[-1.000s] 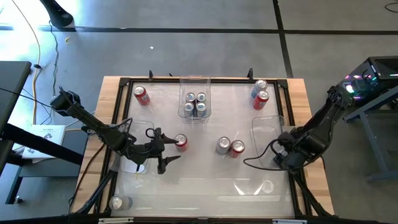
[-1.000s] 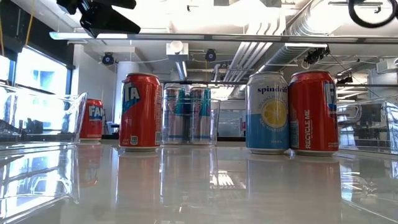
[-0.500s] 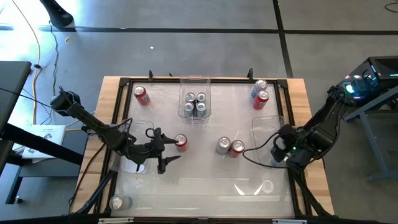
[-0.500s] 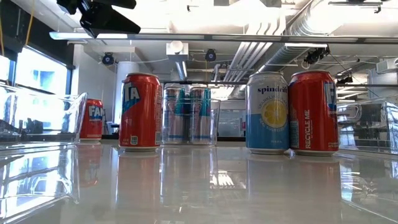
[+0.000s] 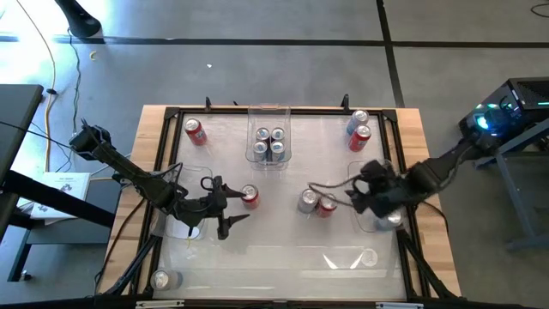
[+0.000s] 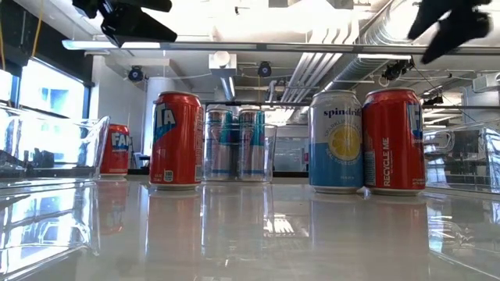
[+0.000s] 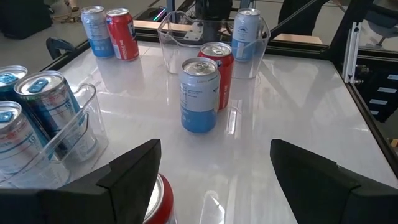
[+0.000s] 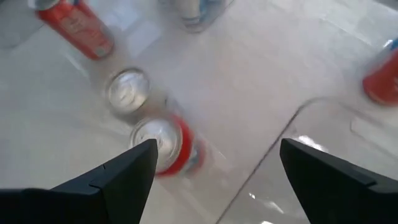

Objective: Sort soda cans
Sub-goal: Adjust the bottom right center transparent bin, then put the top right blue-white soda can into the bottom right transparent bin

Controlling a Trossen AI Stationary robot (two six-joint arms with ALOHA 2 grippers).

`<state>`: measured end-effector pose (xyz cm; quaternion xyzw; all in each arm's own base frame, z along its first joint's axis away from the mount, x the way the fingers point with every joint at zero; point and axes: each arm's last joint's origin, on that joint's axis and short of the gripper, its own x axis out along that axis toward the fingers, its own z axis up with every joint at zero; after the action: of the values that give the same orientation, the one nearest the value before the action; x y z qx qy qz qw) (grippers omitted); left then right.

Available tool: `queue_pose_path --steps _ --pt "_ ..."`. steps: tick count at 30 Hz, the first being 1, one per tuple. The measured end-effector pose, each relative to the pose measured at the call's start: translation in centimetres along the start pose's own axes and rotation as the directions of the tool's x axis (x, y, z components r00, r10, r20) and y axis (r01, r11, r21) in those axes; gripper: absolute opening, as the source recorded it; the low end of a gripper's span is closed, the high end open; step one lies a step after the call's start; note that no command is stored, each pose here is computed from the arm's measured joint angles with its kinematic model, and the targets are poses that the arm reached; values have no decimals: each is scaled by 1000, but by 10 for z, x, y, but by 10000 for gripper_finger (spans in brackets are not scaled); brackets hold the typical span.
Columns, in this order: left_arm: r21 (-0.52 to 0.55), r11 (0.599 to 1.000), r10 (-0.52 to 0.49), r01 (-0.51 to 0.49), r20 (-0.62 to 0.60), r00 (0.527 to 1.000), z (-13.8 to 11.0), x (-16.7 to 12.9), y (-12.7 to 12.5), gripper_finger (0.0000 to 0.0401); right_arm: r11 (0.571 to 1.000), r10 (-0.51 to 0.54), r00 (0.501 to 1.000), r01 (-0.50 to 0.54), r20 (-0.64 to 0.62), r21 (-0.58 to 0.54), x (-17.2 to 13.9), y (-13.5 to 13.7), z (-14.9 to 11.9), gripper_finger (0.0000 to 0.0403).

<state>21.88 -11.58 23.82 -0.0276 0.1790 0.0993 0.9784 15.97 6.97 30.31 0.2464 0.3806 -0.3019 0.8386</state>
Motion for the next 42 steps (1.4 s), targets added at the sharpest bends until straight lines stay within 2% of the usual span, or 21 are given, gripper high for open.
queue_pose_path --steps 6,12,19,25,28,33,42 --pt "-8 1000 8 -8 9 1000 1 1 1 296 987 -160 984 162 -80 11 37 -14 34 285" --pt "-6 1000 2 -2 5 1000 1 1 1 296 996 -79 972 83 -221 12 74 -16 60 203" --pt "-6 1000 1 -1 5 1000 1 1 1 296 982 -185 909 186 -373 -33 113 -25 64 143" --pt "-6 1000 0 0 4 1000 1 1 1 296 961 -266 857 271 -442 -53 121 -33 62 133" --pt "-6 1000 -1 1 3 1000 1 1 1 296 957 -282 854 286 -437 -58 120 -34 62 133" --pt "-6 1000 -2 2 2 1000 1 1 1 296 971 -237 903 233 -357 -54 107 -31 67 133" --pt "-6 1000 -1 1 2 1000 1 1 1 296 981 -189 981 186 -45 -63 62 -32 95 133"
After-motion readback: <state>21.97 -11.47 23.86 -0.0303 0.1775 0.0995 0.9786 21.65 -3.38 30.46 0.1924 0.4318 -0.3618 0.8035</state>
